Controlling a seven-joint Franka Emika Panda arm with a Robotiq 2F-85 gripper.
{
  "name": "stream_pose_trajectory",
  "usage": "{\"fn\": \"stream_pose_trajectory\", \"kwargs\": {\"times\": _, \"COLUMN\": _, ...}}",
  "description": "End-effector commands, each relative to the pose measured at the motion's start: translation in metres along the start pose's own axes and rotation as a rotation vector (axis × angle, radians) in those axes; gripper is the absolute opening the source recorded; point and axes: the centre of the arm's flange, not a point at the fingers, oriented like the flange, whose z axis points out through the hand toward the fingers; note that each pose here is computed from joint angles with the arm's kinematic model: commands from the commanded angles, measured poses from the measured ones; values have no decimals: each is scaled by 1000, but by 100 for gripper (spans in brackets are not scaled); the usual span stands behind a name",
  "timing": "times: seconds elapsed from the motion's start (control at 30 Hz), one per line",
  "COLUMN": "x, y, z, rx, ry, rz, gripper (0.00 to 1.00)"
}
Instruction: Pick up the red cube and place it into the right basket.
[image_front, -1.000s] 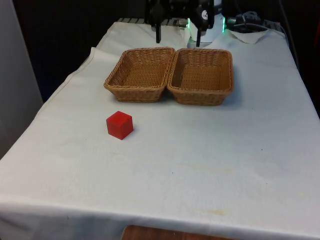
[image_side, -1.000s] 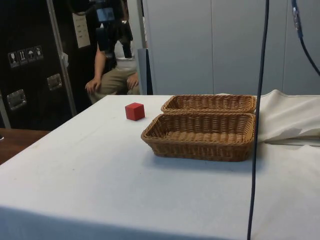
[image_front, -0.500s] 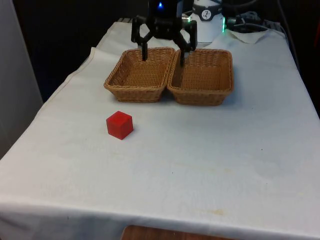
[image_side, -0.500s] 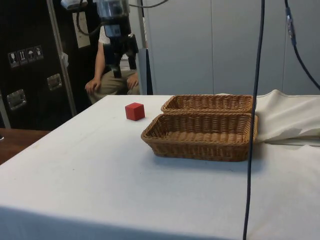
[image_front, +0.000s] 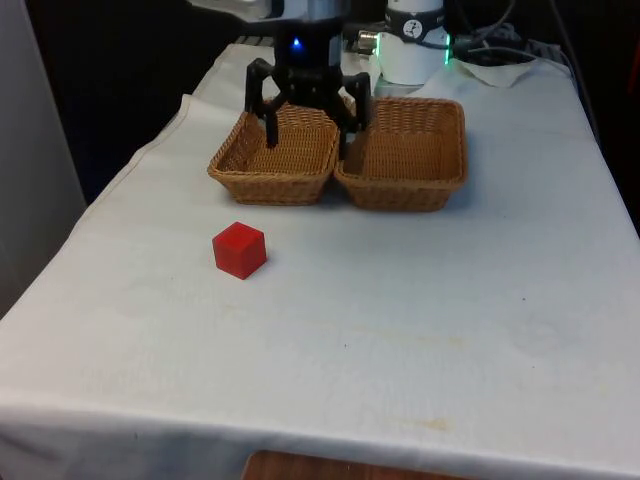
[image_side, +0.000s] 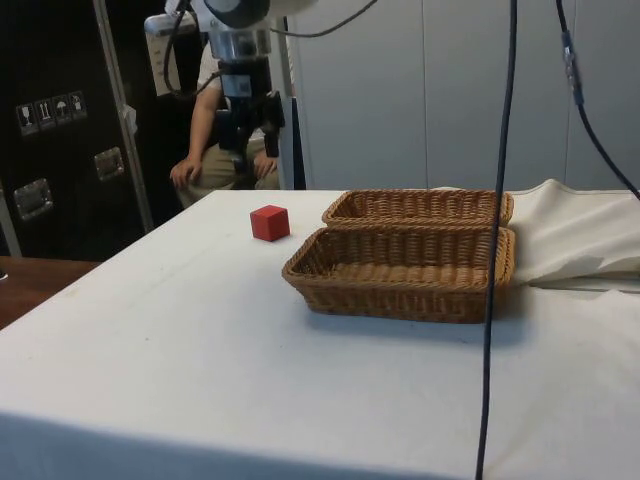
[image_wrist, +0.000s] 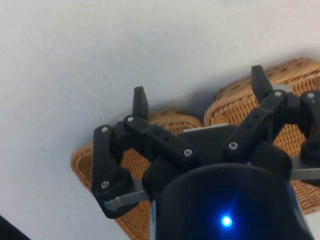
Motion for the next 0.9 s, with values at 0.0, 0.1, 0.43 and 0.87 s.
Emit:
{"fn": "stream_pose_trajectory", "kwargs": {"times": 0.0, "x": 0, "y": 5, "z": 4, "rx": 13, "ry": 11, "rz": 2, "gripper": 100}}
{"fn": "stream_pose_trajectory", "kwargs": {"times": 0.1, "x": 2, "y": 15, "z": 13, "rx": 26, "ry": 22, "rz": 6, "gripper": 100}}
{"fn": "stream_pose_trajectory", "kwargs": {"times": 0.43, "x": 3, "y": 43, "z": 30, "rx": 49, "ry": 14, "rz": 18, "gripper": 100}}
{"fn": "stream_pose_trajectory", "kwargs": {"times": 0.87, "x": 22, "y": 54, "z": 56, "rx": 45, "ry": 18, "rz": 23, "gripper": 100}}
